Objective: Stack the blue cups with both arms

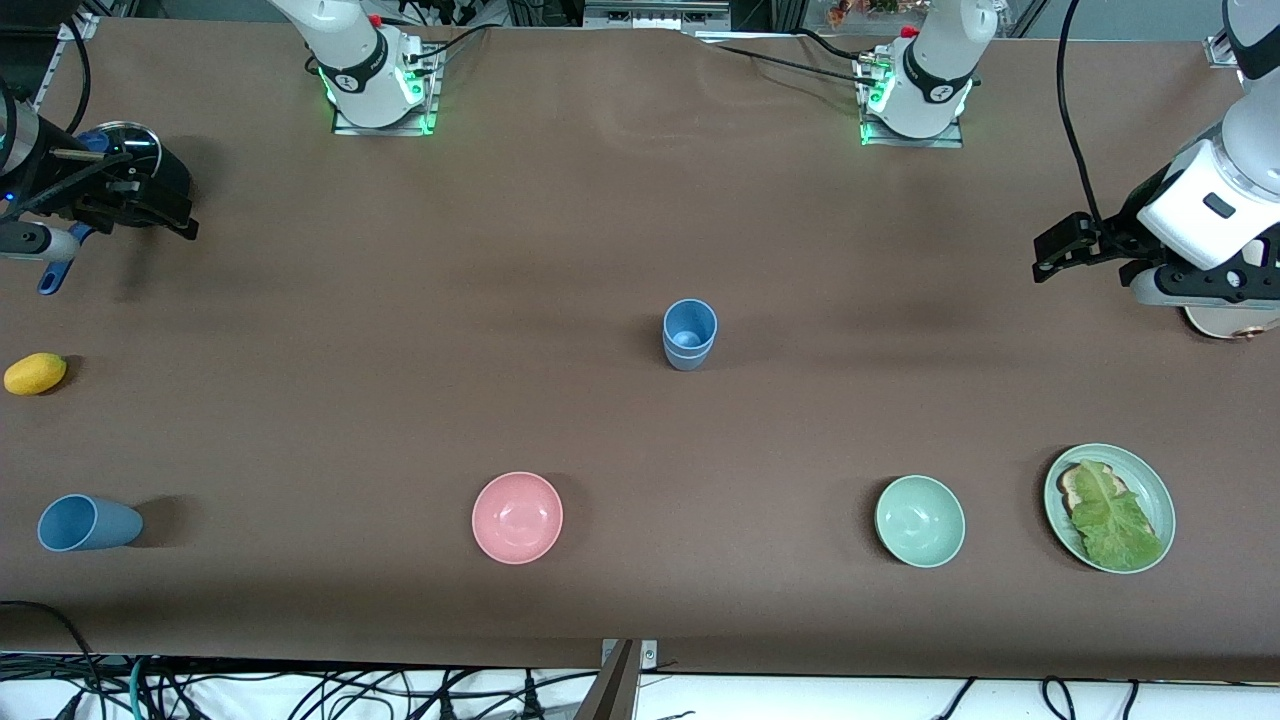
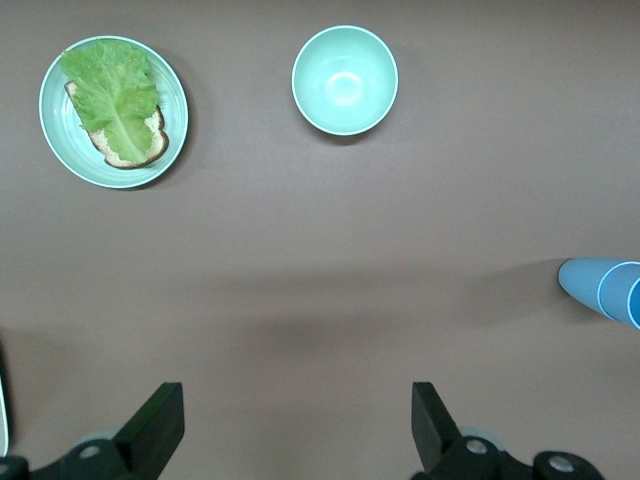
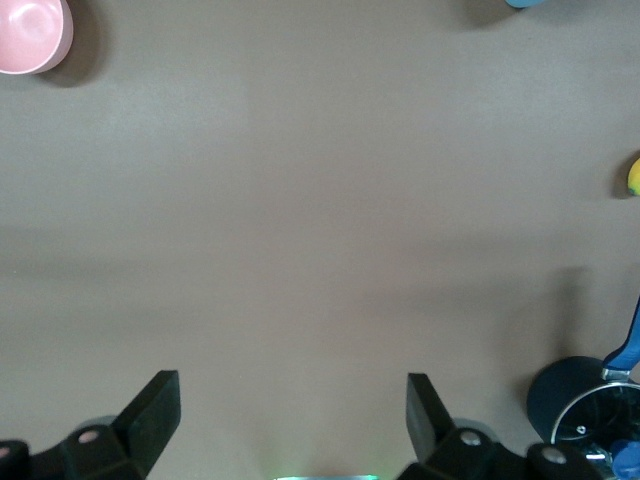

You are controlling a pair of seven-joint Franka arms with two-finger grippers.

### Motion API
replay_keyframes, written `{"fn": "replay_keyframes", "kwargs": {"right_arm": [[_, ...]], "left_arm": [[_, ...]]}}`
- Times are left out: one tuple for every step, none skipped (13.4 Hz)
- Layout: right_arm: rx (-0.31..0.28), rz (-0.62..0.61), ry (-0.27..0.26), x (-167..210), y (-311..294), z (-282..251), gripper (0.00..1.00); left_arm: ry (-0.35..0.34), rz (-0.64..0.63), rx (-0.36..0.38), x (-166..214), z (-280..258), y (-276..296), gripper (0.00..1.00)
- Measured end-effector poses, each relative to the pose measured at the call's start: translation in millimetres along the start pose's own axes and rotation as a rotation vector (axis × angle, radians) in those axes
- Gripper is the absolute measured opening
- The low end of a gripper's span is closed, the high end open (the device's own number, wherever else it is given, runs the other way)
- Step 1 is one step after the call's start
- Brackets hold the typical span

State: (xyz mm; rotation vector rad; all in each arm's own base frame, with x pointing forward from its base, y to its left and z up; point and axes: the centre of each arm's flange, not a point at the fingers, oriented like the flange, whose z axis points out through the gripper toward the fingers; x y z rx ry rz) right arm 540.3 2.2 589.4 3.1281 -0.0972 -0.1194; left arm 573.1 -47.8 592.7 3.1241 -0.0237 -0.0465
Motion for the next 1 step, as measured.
{"fn": "replay_keyframes", "kwargs": {"right_arm": [[0.000, 0.000, 0.000, 0.1, 0.0, 0.1, 1.00]], "left_arm": [[0.000, 0.000, 0.000, 0.0, 0.0, 0.0, 1.00]]}}
